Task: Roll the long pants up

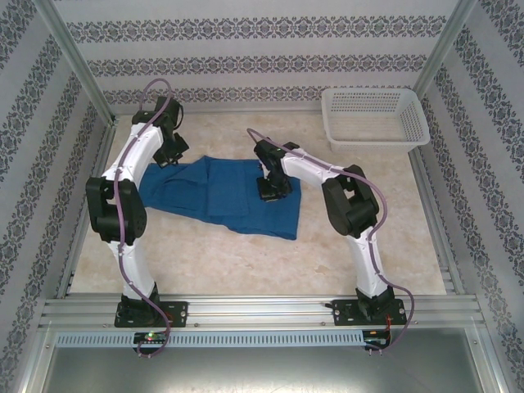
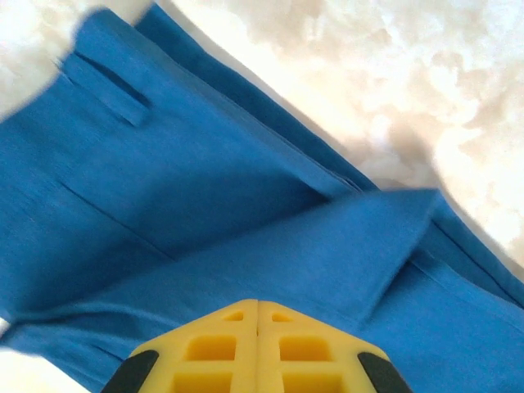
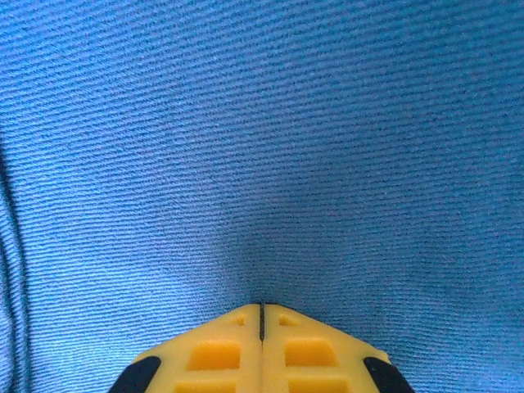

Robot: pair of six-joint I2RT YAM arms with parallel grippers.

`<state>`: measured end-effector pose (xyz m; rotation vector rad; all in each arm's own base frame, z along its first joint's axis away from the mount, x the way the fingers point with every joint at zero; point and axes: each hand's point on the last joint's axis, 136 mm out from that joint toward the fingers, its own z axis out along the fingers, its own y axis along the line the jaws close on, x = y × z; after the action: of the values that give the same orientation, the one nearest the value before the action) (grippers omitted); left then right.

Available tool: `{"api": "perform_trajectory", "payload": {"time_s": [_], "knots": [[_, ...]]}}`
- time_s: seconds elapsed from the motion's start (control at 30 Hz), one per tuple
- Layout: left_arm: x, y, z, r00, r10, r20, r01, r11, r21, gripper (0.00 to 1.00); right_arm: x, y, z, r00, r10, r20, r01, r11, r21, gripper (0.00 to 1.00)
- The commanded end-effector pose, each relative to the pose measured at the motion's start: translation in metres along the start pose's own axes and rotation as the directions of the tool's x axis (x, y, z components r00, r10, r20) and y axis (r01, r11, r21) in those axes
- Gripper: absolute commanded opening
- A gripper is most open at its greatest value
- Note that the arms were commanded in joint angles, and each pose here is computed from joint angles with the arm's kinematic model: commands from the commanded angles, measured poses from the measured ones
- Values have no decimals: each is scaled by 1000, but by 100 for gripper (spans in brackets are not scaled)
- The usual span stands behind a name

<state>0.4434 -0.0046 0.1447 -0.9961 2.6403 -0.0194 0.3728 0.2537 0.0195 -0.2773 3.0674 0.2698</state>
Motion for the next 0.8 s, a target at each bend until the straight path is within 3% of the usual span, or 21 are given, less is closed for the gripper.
{"api": "perform_trajectory", "payload": {"time_s": [0.0, 0.17, 0.37, 0.6, 0.73, 0.77], "knots": [[1, 13, -4, 1000, -3, -14, 3, 1000, -7, 0, 47, -88, 7, 985, 44, -170, 2, 965, 263, 0], [1, 20, -1, 1000, -12, -24, 12, 1000, -12, 0, 61, -102, 3, 977, 99, -189, -56, 974, 221, 0], [-2, 29, -3, 1000, -21, -23, 21, 1000, -10, 0, 65, -128, -24, 979, 103, -175, -34, 932, 361, 0], [0, 34, -1, 999, -36, -40, 37, 999, 11, 0, 76, -193, -60, 977, 184, -104, -112, 866, 487, 0], [4, 33, 0, 997, -35, -65, 36, 999, 20, 0, 58, -172, -83, 986, 169, 5, -157, 907, 392, 0], [5, 33, -1, 997, -36, -68, 37, 999, 23, 0, 49, -156, -90, 985, 167, 47, -173, 930, 325, 14]]}}
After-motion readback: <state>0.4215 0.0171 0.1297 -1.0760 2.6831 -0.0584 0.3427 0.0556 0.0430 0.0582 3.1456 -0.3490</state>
